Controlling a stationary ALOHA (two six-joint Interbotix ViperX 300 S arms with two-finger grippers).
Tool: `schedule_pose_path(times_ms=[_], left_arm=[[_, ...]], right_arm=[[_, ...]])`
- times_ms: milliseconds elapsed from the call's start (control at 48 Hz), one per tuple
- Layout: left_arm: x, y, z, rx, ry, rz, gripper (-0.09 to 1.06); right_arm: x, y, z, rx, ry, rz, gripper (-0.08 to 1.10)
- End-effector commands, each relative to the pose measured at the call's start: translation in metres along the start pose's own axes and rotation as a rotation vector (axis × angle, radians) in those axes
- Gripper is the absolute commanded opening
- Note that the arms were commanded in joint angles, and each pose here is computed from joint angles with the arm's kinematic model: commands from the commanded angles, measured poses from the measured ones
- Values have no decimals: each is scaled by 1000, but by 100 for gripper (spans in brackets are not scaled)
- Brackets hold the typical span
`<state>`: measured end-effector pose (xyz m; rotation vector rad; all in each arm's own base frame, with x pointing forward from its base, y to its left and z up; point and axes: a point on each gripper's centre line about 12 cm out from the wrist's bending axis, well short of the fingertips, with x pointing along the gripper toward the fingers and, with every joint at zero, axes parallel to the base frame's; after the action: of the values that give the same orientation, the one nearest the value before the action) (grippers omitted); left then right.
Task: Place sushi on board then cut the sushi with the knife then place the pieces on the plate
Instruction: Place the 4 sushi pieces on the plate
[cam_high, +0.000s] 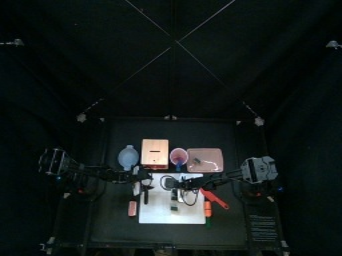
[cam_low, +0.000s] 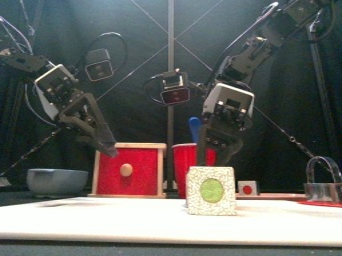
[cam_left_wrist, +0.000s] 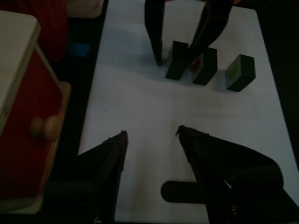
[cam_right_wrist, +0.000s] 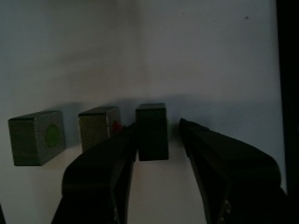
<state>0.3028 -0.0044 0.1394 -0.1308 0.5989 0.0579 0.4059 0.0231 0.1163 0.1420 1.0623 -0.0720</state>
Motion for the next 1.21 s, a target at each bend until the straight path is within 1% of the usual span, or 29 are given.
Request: schedule_pose_path(times_ms=[21,146,271,354,479,688,812,979,1125,1208], left_arm=[[0,0,5,-5,-17,1,86],[0,0,5,-5,-17,1,86],[0,1,5,-6,-17,2,86],[0,0,5,-5,-17,1,86],[0,1,5,-5,-17,2,86],[0,1,4,-6,-14,2,86],[0,1,4,-6,-14,2,86],[0,3,5,-10,-16,7,86],[0,5,5,-14,-16,14,86],[1,5,5,-14,-16,14,86]], right_arm=[[-13,2,15,2,-55,12,65],[-21,0,15,12,-62,12,55],[-45,-3,15,20,-82,12,55],[-64,-14,12,45,-89,-3,55],[-94,-42,-4,121,-84,-46,55],[-122,-93,-42,256,-48,-137,55],[-127,-119,-66,340,-16,-188,55],[-126,-147,-88,436,4,-239,56],[-112,-163,-99,485,14,-260,56],[-102,-168,-105,494,32,-265,59]])
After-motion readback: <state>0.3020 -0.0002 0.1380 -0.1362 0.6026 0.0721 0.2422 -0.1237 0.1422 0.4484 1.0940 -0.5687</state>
